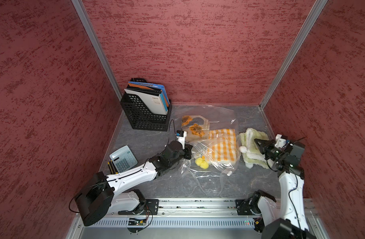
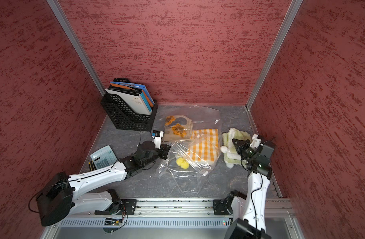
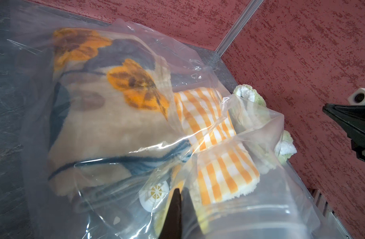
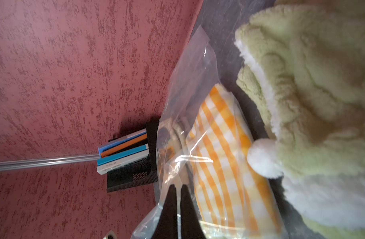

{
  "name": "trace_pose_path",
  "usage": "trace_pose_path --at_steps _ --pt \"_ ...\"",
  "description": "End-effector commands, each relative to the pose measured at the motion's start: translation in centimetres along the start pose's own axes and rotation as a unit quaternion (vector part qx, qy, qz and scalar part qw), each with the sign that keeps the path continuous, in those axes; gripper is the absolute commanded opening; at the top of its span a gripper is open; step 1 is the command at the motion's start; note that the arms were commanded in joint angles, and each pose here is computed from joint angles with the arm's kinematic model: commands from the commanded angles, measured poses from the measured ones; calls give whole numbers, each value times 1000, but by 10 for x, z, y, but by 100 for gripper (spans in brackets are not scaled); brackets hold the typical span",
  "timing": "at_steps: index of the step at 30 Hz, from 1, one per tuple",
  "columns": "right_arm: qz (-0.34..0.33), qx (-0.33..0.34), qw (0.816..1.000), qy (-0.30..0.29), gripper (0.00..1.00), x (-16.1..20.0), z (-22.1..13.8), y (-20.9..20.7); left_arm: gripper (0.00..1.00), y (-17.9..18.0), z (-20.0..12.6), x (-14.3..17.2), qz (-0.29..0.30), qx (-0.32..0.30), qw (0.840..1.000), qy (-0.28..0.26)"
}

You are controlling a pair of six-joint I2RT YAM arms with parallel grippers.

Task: Take the blanket out of the vacuum bag
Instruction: Place the blanket at the center of the board.

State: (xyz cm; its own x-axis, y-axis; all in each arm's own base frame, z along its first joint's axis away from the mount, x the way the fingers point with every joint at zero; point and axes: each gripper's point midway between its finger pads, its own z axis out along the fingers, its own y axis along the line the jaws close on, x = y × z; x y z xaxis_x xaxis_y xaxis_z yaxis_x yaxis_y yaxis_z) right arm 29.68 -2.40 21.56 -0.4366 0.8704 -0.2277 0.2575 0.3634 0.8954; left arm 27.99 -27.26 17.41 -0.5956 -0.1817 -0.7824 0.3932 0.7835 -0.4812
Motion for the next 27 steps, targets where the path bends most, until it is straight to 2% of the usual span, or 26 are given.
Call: trace_pose_path --at_steps 1,4,8,11,12,18,24,27 --pt "-36 7 998 -60 0 -46 23 -3 0 10 2 1 -13 -11 1000 2" --pt "-21 21 997 -66 0 -72 53 -23 0 10 4 2 -13 -3 1000 6" --pt "-3 66 997 -46 0 -97 104 -72 0 9 7 0 -12 4 1000 8" --pt "19 91 995 -23 0 -94 130 -106 0 11 11 2 -14 4 1000 14" --pt "19 95 995 -8 0 -83 139 -111 0 12 12 2 -15 4 1000 15" --pt "16 140 989 42 1 -50 152 -143 0 16 19 -3 -20 2 1000 15" --pt "-16 160 985 61 9 -72 170 -144 0 17 27 -7 -18 4 1000 18" --pt "-26 169 983 68 10 -82 179 -144 0 20 28 -9 -18 0 1000 13"
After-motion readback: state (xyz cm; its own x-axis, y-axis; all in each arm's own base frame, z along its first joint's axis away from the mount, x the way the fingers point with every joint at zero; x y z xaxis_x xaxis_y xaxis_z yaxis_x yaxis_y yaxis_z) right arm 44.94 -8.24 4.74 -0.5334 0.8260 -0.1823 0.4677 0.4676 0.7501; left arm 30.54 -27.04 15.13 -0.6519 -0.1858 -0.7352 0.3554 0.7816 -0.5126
